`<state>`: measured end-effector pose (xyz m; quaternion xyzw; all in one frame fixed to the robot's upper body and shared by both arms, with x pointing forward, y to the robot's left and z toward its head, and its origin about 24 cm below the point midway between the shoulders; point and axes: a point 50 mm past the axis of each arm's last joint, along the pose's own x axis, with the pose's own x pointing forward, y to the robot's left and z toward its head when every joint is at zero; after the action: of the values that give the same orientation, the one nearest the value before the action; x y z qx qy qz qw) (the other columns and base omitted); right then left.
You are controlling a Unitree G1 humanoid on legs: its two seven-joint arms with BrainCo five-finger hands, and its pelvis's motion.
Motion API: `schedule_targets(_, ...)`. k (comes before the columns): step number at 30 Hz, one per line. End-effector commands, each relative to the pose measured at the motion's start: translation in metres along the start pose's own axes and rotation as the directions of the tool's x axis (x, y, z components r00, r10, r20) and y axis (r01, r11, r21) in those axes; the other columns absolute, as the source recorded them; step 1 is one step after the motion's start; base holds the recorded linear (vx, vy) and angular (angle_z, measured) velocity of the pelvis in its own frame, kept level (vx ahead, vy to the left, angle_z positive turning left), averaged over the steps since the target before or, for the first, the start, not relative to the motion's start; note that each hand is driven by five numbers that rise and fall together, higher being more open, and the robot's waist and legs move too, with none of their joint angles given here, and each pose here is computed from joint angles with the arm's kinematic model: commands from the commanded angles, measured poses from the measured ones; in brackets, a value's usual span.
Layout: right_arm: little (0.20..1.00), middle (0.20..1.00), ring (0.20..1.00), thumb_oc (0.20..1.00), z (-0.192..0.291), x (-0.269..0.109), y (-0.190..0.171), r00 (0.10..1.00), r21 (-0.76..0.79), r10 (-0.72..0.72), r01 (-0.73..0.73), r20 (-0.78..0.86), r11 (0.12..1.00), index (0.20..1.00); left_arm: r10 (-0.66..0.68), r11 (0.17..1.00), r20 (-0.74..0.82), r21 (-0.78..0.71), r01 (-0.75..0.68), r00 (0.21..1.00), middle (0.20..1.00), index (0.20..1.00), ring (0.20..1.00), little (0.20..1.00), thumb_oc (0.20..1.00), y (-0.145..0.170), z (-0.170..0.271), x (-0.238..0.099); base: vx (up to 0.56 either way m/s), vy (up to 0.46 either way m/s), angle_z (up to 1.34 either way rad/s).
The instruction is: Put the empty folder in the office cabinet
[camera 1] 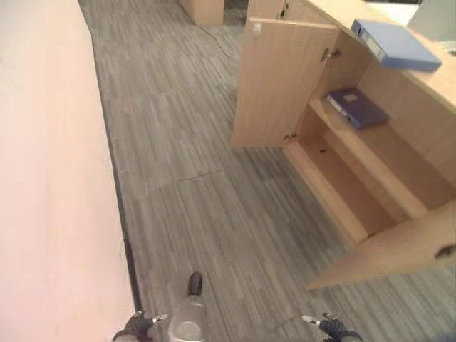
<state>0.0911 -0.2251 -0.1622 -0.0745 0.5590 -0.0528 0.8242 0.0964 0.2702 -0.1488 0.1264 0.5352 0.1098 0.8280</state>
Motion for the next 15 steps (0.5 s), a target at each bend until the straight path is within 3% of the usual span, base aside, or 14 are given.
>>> schedule_targets(1,1.000,1.000,1.000,1.000,0.034,0.002,-0.020,0.993,-0.056,-0.036,0.042,0.115,0.998,1.000,-0.011,0.998,0.046,0.059,0.008,0.999,1.000,1.000,1.000,1.000,1.000,-0.003,0.008,0.000,0.20,0.274,0.12)
schedule_targets(10,1.000,1.000,1.000,1.000,0.044,0.002,-0.018,0.989,-0.032,-0.038,0.043,0.142,0.999,1.000,0.008,0.999,0.137,0.040,-0.013,0.991,1.000,1.000,1.000,1.000,1.000,0.004,0.036,0.003,0.27,0.261,0.05)
schedule_targets(15,1.000,1.000,1.000,1.000,0.034,0.002,-0.025,0.992,-0.033,-0.062,0.066,0.110,0.997,1.000,-0.031,0.997,0.189,0.075,0.017,0.982,1.000,1.000,1.000,1.000,1.000,-0.005,0.052,0.003,0.42,-0.004,0.14)
